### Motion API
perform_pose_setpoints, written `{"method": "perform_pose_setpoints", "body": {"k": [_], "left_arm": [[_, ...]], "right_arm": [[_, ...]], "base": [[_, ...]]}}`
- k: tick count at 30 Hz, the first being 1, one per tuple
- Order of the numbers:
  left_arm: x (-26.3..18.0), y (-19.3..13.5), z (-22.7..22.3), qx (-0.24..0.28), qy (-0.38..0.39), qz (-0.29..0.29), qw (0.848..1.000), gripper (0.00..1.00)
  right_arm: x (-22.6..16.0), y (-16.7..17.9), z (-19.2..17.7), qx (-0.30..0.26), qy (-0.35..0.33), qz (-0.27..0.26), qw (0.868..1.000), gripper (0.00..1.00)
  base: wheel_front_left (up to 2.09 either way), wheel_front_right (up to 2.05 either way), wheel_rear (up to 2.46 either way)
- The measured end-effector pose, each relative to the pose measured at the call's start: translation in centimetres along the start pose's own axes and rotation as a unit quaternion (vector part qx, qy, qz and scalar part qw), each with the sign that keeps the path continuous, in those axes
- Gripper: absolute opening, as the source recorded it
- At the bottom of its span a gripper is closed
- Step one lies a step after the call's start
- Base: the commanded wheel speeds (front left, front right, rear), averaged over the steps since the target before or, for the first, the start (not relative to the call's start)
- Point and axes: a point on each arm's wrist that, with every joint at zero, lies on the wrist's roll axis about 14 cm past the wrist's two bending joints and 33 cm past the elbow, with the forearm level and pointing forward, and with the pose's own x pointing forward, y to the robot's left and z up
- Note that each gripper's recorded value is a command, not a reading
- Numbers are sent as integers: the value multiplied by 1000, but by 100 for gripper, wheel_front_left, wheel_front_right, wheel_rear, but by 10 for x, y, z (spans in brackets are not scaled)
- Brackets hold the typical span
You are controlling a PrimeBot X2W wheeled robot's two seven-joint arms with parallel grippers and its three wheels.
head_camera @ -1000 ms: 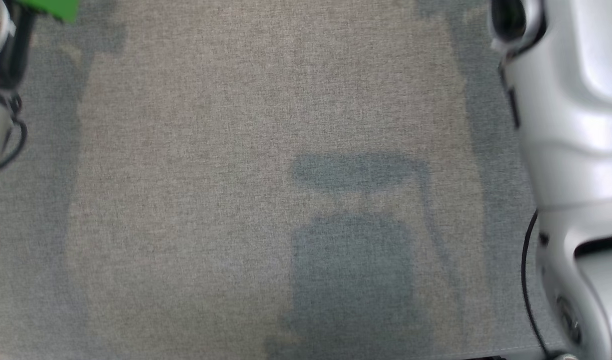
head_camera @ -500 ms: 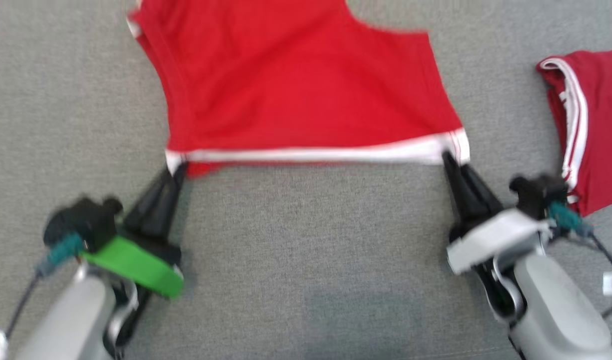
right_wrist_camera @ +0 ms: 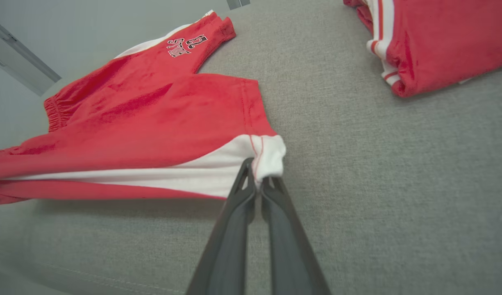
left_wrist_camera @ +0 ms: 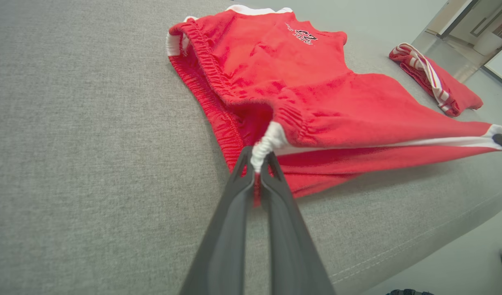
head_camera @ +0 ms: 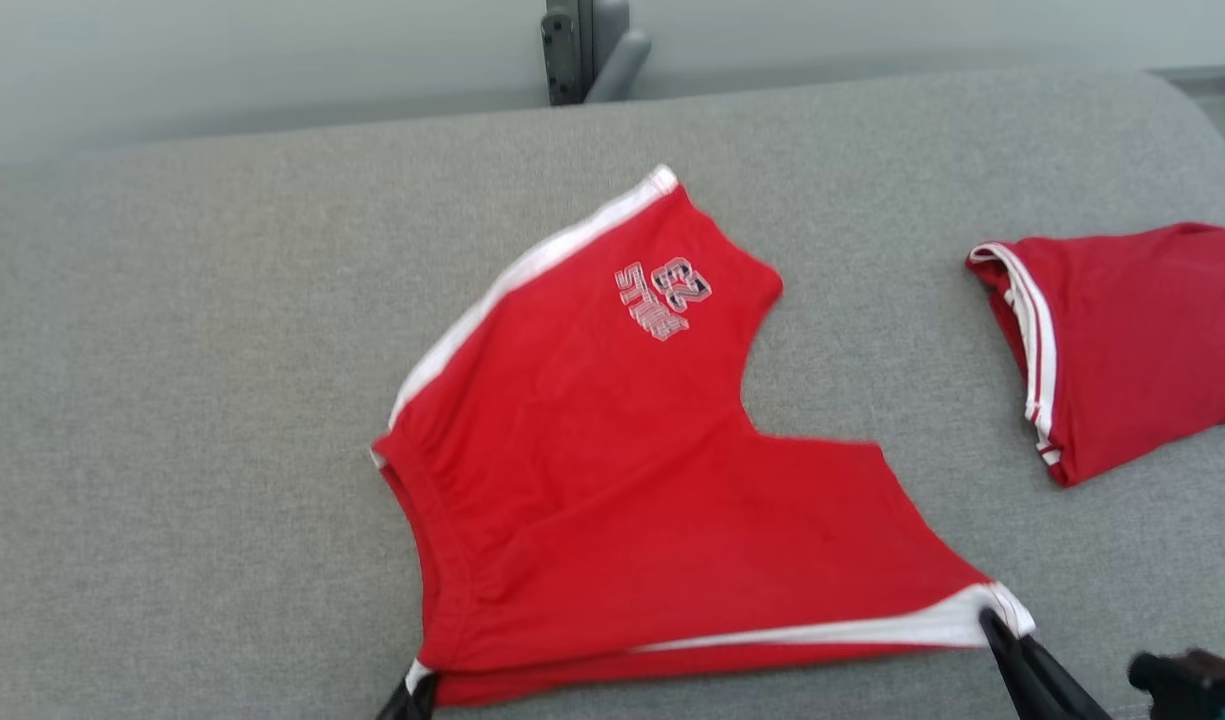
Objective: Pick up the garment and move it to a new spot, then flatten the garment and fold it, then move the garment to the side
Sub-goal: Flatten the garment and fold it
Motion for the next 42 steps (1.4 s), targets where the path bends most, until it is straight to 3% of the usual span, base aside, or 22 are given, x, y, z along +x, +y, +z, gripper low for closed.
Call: {"method": "perform_pose_setpoints", "body": {"k": [4,9,16,22,31,42], "left_arm": [[-19,-13,6,-17,-20,1,1000,0],[-23,-25,22,-38,-38,-10,999,0],[8,-20,59,-61,-48,-7,997,0],[52,-2,85,-65,-57,10,996,0],[94,45,87,-67,-35,69,995,0],[117,86,61,-59,7,122,991,0]], "right_arm": [[-27,0,11,-2,-12,-6,1000,0],[-24,11,47,-18,-52,13,998,0],[36,40,107,-51,-91,68,992,0],[107,54,124,-83,-64,93,990,0],[205,84,108,-90,-6,131,987,0],[279,107,74,-105,56,152,981,0]], "base": [[0,0,0],[0,0,0],[0,0,0],[0,0,0],[0,0,0],[0,0,0]]}}
